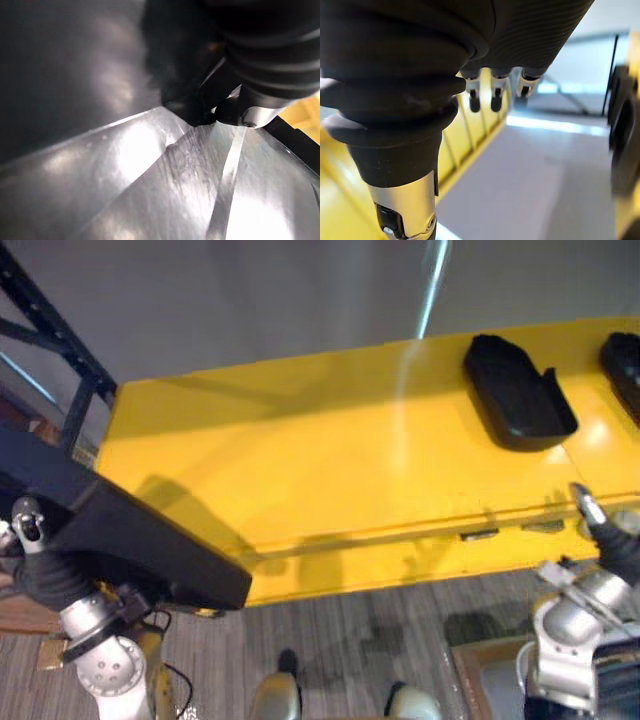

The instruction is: Walk over and take plastic housings, then place them on the shelf

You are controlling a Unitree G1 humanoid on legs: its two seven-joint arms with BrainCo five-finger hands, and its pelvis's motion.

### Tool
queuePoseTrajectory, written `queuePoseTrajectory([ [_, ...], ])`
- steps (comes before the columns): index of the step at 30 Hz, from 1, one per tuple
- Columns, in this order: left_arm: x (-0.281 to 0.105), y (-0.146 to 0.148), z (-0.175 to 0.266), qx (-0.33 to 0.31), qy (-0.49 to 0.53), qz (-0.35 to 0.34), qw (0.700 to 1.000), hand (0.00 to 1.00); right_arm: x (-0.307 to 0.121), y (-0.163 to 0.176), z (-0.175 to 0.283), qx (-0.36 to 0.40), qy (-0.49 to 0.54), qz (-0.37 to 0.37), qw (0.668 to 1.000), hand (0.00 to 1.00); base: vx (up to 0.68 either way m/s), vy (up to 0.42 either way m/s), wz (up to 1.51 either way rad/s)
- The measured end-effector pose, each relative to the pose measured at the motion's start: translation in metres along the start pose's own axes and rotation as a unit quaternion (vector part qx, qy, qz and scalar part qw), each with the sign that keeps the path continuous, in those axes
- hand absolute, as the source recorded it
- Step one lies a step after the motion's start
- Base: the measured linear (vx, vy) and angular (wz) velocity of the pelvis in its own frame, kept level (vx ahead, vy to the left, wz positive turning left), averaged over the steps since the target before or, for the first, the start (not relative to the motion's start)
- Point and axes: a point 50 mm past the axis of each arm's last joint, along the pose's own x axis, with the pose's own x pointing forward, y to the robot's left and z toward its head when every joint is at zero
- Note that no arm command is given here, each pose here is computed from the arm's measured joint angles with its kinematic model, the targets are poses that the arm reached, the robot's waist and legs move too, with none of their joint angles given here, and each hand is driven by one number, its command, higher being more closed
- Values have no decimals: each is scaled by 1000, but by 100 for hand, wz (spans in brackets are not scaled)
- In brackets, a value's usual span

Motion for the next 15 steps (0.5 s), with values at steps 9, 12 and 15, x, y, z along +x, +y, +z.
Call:
queuePoseTrajectory([
  [9, -3, -19, -4, 4, 11, -53, 999, 100, -65, -26, -38, -54, 196, -28, 979, 0, -27, 9, -16],
  [12, 2, -42, -6, -17, 17, -106, 994, 100, -102, -26, -55, -62, 290, 35, 954, 0, -11, 5, -5],
  [15, 15, -67, -10, -23, 23, -162, 986, 100, -128, -17, -63, -31, 360, 129, 923, 0, 21, 12, -15],
])
